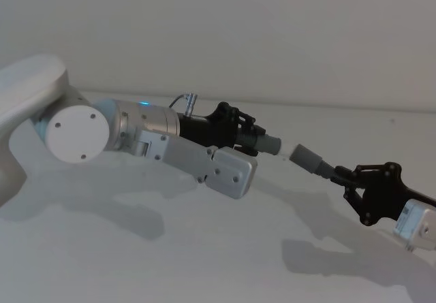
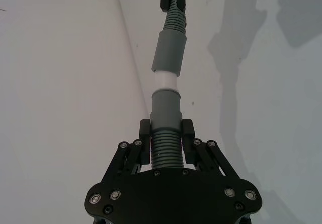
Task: Use both hands to pick up one end of the pipe from the table, align the ends, and insert them.
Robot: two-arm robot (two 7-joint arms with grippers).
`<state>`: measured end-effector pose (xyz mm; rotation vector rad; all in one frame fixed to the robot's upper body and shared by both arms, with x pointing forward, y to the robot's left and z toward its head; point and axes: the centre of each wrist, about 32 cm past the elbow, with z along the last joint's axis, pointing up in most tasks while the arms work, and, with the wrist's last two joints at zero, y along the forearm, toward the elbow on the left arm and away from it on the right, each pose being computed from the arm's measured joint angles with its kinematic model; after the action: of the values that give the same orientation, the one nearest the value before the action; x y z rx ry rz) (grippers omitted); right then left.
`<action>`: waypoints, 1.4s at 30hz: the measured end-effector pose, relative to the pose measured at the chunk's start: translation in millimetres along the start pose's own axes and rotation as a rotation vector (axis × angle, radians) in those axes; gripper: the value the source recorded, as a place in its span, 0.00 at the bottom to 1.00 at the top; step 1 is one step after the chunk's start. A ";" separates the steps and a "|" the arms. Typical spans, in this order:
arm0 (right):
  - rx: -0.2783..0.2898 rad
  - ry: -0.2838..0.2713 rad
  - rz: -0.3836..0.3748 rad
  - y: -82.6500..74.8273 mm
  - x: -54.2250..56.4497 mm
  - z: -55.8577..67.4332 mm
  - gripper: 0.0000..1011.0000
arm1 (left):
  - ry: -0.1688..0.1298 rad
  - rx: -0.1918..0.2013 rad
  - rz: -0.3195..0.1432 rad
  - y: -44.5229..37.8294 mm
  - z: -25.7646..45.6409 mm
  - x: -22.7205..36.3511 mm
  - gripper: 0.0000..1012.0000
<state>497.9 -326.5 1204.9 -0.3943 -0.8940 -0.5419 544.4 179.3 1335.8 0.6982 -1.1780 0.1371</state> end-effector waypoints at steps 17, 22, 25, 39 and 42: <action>0.090 -0.006 0.008 0.3 2.6 6.1 0.07 | 0.000 0.001 0.000 0.2 -0.2 0.0 0.34; 0.115 -0.007 0.005 0.3 2.6 7.9 0.07 | 0.000 0.001 0.000 0.0 -0.1 -0.1 0.34; 0.124 -0.007 0.004 0.2 2.4 8.5 0.06 | 0.000 0.000 0.000 0.0 0.0 -0.1 0.34; 0.145 -0.010 0.002 -0.1 2.6 10.0 0.06 | 0.000 0.000 0.000 -0.1 0.1 0.0 0.34; 0.147 -0.010 0.001 -0.1 2.7 10.2 0.06 | 0.000 0.000 0.000 -0.1 0.1 0.0 0.34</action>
<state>492.8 -321.9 1212.9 -0.2647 -0.9368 -0.4702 544.4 179.2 1335.8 0.6982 -1.1780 0.1366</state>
